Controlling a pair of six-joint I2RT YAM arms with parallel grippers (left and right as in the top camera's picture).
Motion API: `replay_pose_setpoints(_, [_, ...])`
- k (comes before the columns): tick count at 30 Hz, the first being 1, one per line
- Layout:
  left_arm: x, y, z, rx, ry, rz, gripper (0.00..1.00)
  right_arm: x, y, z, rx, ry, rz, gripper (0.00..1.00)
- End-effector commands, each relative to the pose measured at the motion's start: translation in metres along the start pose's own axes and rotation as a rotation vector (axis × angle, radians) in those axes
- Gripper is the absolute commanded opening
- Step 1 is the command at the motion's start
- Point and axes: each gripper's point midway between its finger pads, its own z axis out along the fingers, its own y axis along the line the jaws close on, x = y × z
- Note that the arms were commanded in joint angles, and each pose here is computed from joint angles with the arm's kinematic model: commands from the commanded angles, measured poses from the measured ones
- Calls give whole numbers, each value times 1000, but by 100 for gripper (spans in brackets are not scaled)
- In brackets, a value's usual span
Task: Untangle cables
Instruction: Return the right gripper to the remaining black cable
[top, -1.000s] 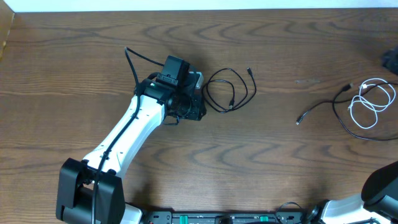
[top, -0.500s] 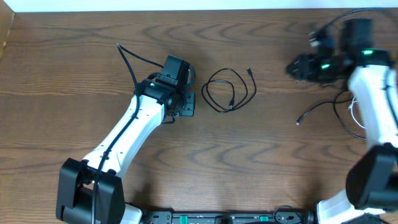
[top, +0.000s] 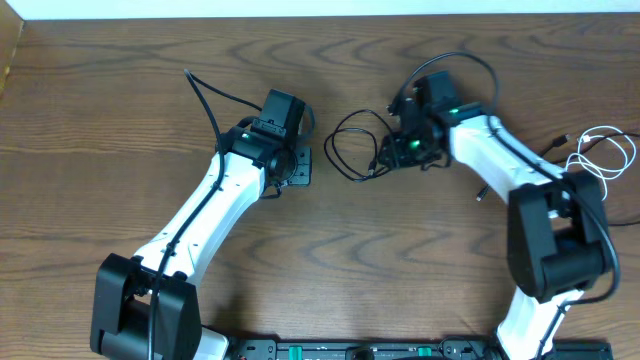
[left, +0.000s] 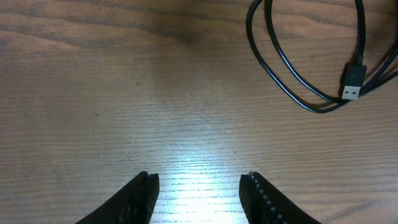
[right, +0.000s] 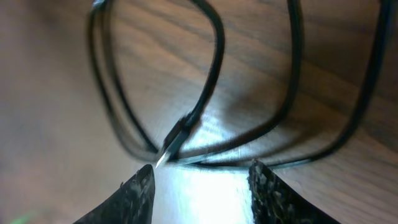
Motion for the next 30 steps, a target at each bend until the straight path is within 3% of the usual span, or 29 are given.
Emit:
replay_pose_setpoints(1, [-1, 5, 2, -24, 7, -10, 47, 7, -28, 17, 206, 6, 169, 47])
replay_pose_setpoints(9, [-1, 5, 2, -24, 8, -10, 47, 2, -32, 17, 233, -26, 239, 47])
replay_pose_setpoints(15, [-1, 5, 2, -24, 7, -13, 47, 10, -38, 16, 279, -22, 387, 45])
replay_pose_setpoints(21, [-1, 5, 2, -24, 7, -13, 47, 3, -8, 25, 194, -43, 380, 52])
replay_pose_setpoints(26, [-1, 3, 2, -16, 10, -13, 47, 3, 10, 32, 191, -54, 342, 36])
replay_pose_setpoints(30, [-1, 3, 2, -14, 10, -13, 47, 10, 12, 33, 255, -53, 355, 34])
